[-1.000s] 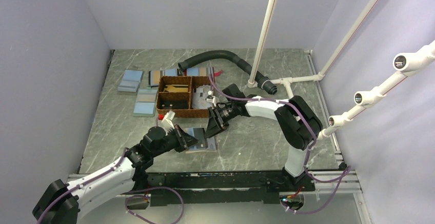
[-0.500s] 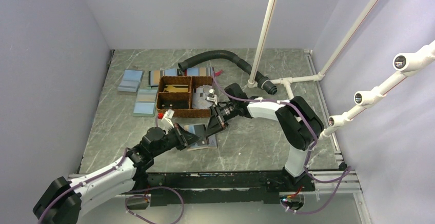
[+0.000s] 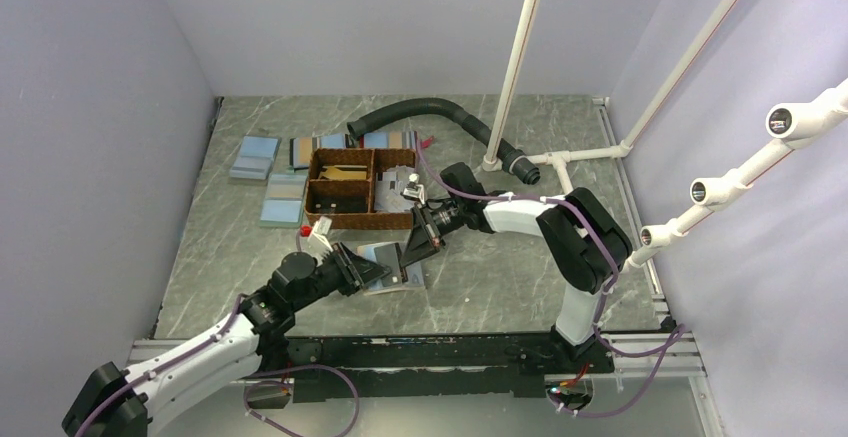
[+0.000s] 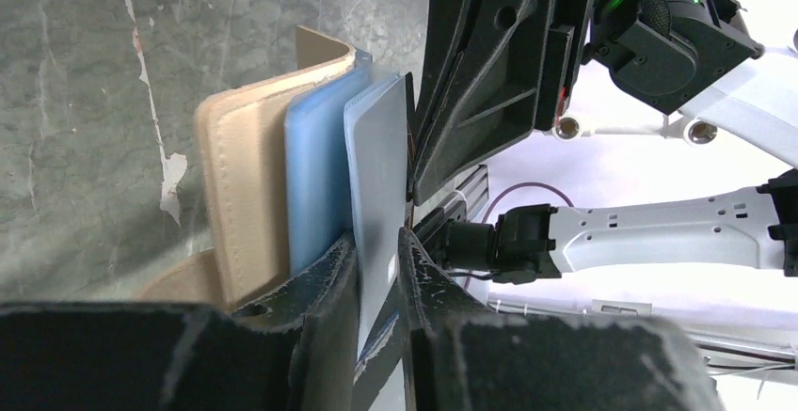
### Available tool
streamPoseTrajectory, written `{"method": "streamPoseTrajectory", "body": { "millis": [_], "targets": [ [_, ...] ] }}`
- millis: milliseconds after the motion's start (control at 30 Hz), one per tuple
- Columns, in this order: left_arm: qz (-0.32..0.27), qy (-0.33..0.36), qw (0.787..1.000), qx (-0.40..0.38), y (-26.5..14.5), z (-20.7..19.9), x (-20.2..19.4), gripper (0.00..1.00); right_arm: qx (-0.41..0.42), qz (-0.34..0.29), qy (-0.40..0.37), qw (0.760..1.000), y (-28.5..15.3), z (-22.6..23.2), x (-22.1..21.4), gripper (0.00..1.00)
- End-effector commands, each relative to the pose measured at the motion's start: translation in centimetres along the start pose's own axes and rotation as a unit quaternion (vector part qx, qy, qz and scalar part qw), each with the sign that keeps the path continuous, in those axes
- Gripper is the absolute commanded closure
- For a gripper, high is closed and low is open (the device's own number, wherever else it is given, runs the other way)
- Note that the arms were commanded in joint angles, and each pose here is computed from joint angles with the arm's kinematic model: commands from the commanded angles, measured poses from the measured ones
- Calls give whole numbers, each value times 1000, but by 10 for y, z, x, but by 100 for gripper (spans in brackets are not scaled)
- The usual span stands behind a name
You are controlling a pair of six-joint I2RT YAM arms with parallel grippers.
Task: Take the credit cards out of the card holder
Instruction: Remove the credit card from the card holder.
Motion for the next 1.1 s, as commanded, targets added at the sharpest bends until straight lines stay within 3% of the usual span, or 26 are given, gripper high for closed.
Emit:
{"method": "streamPoseTrajectory", "body": {
  "millis": [0, 267, 433, 833, 1067],
  "targets": [
    [-23, -14, 1000, -3, -2, -2, 6, 76, 2, -9, -38, 999, -8, 8, 3, 100],
    [-21, -23, 999, 10, -4, 7, 2, 80, -19, -14, -41, 999, -9, -8, 1, 100],
    [-21, -32, 999, 6, -6, 17, -3, 100, -28, -10, -31, 999, -9, -14, -2, 100],
    [-25, -33, 999, 20, -12, 26, -5, 100, -54, -14, -29, 998, -12, -29, -4, 100],
    [-17, -56, 993, 100, -17, 50, -11, 100, -116, -23, -37, 992, -25, -50, -9, 100]
  ]
}}
Point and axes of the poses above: each gripper's point midway between its finger pads, its own y axis out along the fingers, its own z axis along the line the jaws close on, x = y × z, the point moved 4 cm from there along -y, back along the fingers, and after that the axes turned 3 degrees about y, right-handed, at the moved point
